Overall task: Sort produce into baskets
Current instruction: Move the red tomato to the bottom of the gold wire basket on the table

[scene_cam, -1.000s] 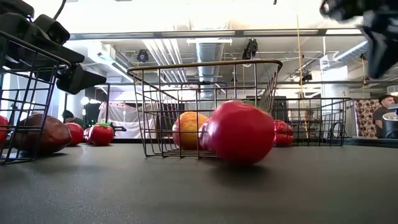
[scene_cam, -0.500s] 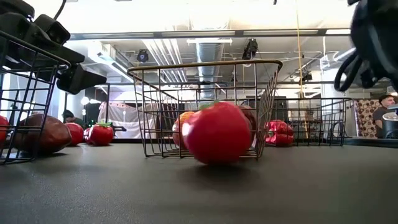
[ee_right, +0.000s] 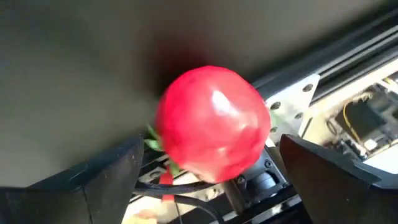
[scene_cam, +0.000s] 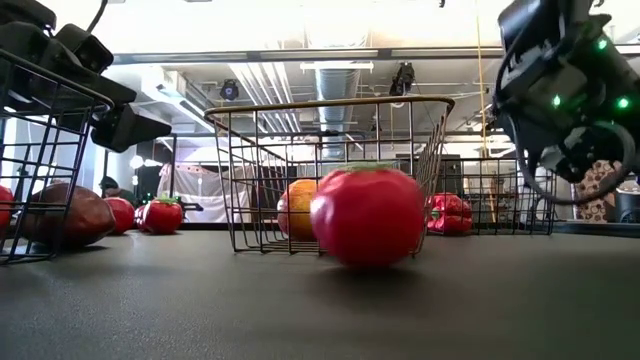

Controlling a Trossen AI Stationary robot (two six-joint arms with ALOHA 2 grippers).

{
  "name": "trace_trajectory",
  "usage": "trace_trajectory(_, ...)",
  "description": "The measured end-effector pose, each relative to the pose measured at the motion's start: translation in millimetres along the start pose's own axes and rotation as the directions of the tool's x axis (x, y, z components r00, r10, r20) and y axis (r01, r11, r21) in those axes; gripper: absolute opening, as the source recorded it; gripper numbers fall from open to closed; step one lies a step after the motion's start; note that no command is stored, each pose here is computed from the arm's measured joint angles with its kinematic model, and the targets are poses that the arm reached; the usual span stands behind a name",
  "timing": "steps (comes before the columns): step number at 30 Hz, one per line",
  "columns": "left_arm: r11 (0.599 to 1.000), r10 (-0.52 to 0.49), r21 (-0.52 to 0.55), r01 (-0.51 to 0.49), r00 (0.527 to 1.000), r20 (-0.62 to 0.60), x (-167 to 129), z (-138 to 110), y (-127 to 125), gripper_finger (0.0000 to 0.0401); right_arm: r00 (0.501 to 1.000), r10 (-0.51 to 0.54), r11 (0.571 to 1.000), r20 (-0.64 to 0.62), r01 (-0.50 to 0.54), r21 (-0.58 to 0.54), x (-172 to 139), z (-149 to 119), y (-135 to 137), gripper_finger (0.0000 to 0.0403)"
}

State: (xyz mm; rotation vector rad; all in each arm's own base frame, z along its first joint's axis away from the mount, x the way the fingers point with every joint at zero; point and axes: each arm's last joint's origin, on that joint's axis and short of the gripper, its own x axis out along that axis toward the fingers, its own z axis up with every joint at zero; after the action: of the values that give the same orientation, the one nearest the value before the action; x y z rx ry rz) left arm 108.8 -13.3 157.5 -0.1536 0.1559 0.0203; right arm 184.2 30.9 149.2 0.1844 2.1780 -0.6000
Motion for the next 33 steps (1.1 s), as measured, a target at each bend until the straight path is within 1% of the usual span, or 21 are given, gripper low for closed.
trace_trajectory(10, 1.000, 0.000, 0.000, 0.000, 1.000, -0.001, 0.1, -0.1, 0.0, 0.0393, 0.998, 0.059, 0.997, -0.015, -0.058, 0.054, -1.4, 10.8, -10.5, 0.0368)
trace_trajectory(15, 1.000, 0.001, 0.000, -0.001, 1.000, -0.001, 0.1, -0.1, 0.0, 0.0393, 0.996, 0.089, 0.989, -0.032, -0.084, 0.121, -1.5, 14.0, -15.0, 0.0368)
trace_trajectory(18, 1.000, 0.000, 0.000, 0.000, 1.000, -0.001, 0.1, -0.1, 0.0, 0.0393, 0.992, 0.112, 0.982, -0.063, -0.101, 0.159, 0.1, 17.6, -14.3, 0.0368)
trace_trajectory(22, 1.000, 0.000, 0.000, 0.000, 1.000, -0.001, 0.1, -0.1, 0.0, 0.0393, 0.985, 0.106, 0.979, -0.139, -0.078, 0.188, 7.8, 26.6, -10.3, 0.0368)
trace_trajectory(26, 1.000, 0.000, 0.000, 0.000, 1.000, 0.000, 0.0, 0.0, 0.0, 0.0393, 0.974, 0.061, 0.983, -0.220, -0.020, 0.183, 19.5, 37.3, -3.9, 0.0367)
trace_trajectory(29, 1.000, 0.000, 0.000, 0.000, 1.000, -0.001, 0.1, -0.1, 0.0, 0.0393, 0.966, 0.031, 0.988, -0.255, 0.009, 0.154, 26.2, 43.1, -0.5, 0.0350)
trace_trajectory(33, 1.000, 0.000, 0.000, 0.000, 1.000, -0.001, 0.0, -0.1, 0.0, 0.0393, 0.970, 0.028, 0.989, -0.241, 0.008, 0.149, 28.8, 47.6, 2.0, 0.0306)
